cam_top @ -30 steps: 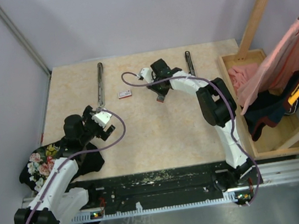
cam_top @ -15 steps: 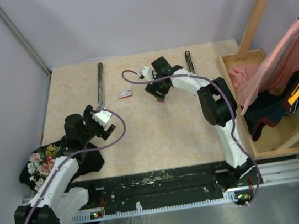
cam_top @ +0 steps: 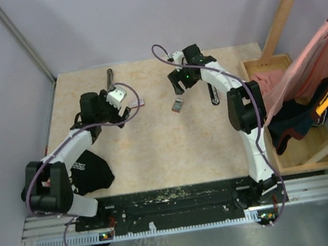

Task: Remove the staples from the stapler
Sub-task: Place the staple in the staple box, then adjust the staple box at the center of the board, then move the shell to the center of the board.

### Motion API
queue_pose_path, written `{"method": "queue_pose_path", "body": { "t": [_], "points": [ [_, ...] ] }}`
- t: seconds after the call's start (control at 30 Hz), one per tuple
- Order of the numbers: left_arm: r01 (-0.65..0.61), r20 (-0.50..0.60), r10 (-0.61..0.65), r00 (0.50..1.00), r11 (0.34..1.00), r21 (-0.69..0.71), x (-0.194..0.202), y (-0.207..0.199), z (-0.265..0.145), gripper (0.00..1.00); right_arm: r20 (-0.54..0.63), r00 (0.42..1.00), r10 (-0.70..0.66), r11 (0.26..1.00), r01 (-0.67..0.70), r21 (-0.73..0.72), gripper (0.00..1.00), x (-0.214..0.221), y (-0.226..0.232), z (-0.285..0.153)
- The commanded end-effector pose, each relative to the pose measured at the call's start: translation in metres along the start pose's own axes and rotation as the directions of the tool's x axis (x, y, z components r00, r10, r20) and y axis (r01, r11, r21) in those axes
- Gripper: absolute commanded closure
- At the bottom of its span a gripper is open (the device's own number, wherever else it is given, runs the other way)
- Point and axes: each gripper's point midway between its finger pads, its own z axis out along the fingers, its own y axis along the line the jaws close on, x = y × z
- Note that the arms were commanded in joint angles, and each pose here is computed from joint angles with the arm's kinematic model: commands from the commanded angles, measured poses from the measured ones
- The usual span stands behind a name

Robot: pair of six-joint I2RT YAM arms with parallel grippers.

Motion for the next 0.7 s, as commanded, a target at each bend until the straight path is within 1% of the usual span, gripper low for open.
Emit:
{"method": "queue_pose_path", "body": {
  "t": [0.0,0.07,0.17,0.33,0.5,0.67],
  "points": [
    [0.107,0.018,-0.106,0.994,0.994,-0.027,-0.021,0.028,0.034,0.01,0.049,0.986,0.157,0.986,-0.154,-0.072,0.19,-0.022,0.006,0.009],
    [0.143,0.031,-0.143,0.989,0.99,-0.015,-0.033,0.037,0.054,0.01,0.042,0.981,0.189,0.98,-0.186,-0.076,0.19,-0.02,0.006,0.018],
    [0.214,-0.004,-0.214,0.977,0.977,0.016,-0.028,0.042,0.087,0.01,0.031,0.975,0.219,0.973,-0.216,-0.082,0.19,-0.014,0.007,0.029],
    [0.323,-0.058,-0.322,0.945,0.946,0.022,-0.018,0.051,0.125,0.01,0.019,0.969,0.246,0.965,-0.243,-0.098,0.19,-0.005,0.01,0.036],
    [0.408,-0.088,-0.407,0.909,0.913,-0.007,-0.003,0.059,0.147,0.0,0.031,0.96,0.277,0.958,-0.273,-0.09,0.19,0.003,0.012,0.037],
    [0.449,-0.124,-0.446,0.886,0.894,-0.005,0.008,0.056,0.161,0.03,0.05,0.957,0.287,0.956,-0.283,-0.076,0.2,0.009,0.012,0.038]
  ]
}}
